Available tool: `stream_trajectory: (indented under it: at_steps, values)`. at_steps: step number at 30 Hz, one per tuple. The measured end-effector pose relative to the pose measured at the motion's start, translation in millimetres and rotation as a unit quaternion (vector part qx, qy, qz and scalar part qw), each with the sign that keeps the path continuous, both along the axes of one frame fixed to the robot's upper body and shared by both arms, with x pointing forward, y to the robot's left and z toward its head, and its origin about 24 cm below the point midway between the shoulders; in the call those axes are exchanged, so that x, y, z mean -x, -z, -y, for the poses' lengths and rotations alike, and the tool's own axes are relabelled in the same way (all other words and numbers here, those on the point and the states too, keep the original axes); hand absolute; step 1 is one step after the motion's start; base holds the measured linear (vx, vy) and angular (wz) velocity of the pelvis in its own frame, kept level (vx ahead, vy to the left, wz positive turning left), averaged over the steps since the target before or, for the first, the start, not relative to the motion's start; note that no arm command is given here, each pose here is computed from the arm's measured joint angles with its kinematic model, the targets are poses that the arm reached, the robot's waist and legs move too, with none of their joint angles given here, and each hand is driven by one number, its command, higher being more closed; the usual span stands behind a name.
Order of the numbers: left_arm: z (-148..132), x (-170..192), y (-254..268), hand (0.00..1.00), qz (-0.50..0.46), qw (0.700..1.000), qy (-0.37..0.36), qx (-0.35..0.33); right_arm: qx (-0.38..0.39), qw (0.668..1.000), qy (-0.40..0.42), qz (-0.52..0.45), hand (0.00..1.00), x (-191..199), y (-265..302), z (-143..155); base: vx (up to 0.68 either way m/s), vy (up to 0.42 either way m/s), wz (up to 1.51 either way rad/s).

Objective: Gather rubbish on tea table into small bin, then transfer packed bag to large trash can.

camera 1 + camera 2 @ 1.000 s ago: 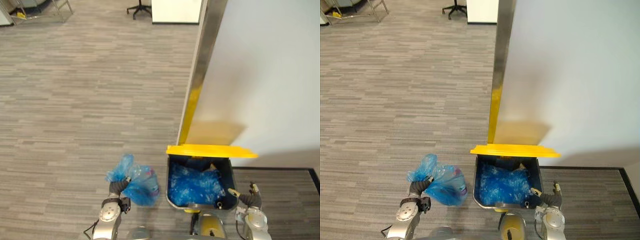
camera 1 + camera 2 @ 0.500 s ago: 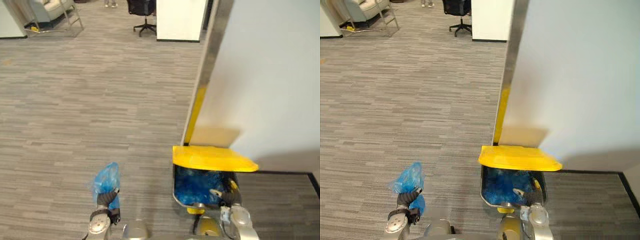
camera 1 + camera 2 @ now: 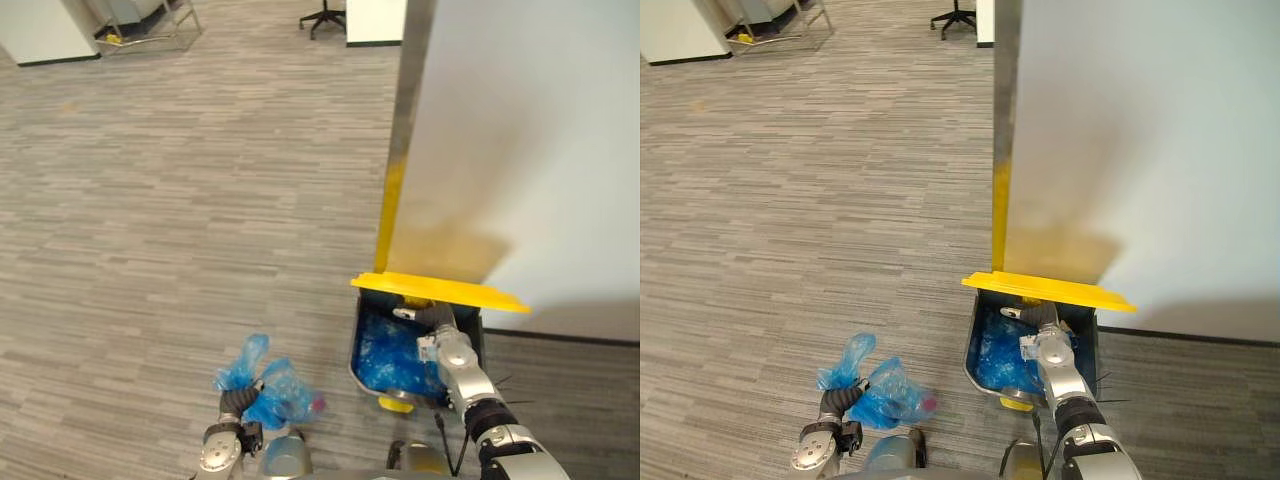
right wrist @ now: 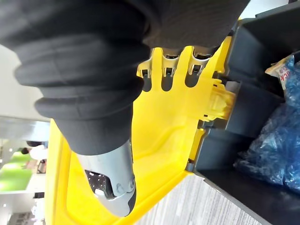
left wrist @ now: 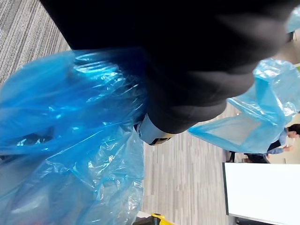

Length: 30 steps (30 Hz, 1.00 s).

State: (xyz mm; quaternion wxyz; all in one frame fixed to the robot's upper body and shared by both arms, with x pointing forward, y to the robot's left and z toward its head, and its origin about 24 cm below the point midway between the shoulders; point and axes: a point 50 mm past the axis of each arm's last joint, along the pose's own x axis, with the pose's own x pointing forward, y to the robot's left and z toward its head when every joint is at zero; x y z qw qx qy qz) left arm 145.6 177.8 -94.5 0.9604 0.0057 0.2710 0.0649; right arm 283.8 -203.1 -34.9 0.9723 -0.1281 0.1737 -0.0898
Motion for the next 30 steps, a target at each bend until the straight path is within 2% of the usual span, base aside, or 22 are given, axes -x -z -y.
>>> stream_trajectory:
  at_steps: [7,11,14,17,18,21,22,28,30]
  values:
    - [26,-13,-23,1.00,0.061,0.996,0.059,0.030,0.026,0.999,-0.014,0.043,0.00,-26,-29,5,-0.09,0.043,0.10]
    - [45,-44,-54,1.00,0.138,0.982,0.116,0.051,0.060,0.992,-0.038,0.109,0.00,-59,-75,0,-0.19,0.070,-0.11]
    - [58,-59,-74,1.00,0.186,0.969,0.147,0.062,0.078,0.987,-0.051,0.131,0.00,-70,-92,-2,-0.09,0.046,-0.03]
    - [83,-84,-113,1.00,0.274,0.938,0.196,0.084,0.097,0.981,-0.049,0.164,0.00,-85,-121,2,-0.06,0.055,-0.04]
    - [98,-97,-132,1.00,0.313,0.918,0.224,0.093,0.110,0.975,-0.051,0.184,0.00,-96,-141,1,-0.07,0.040,-0.15]
    - [120,-116,-164,1.00,0.368,0.886,0.265,0.091,0.139,0.963,-0.067,0.223,0.00,-111,-178,-9,-0.07,0.034,-0.17]
    - [133,-123,-183,1.00,0.398,0.867,0.285,0.091,0.150,0.955,-0.073,0.246,0.00,-116,-197,-13,-0.05,0.027,-0.12]
    - [166,-145,-231,1.00,0.465,0.824,0.313,0.085,0.221,0.933,-0.077,0.273,0.00,-128,-244,-15,0.00,0.019,-0.21]
    - [171,-152,-238,1.00,0.471,0.821,0.315,0.077,0.235,0.927,-0.074,0.281,0.00,-130,-258,-15,0.01,0.004,-0.27]
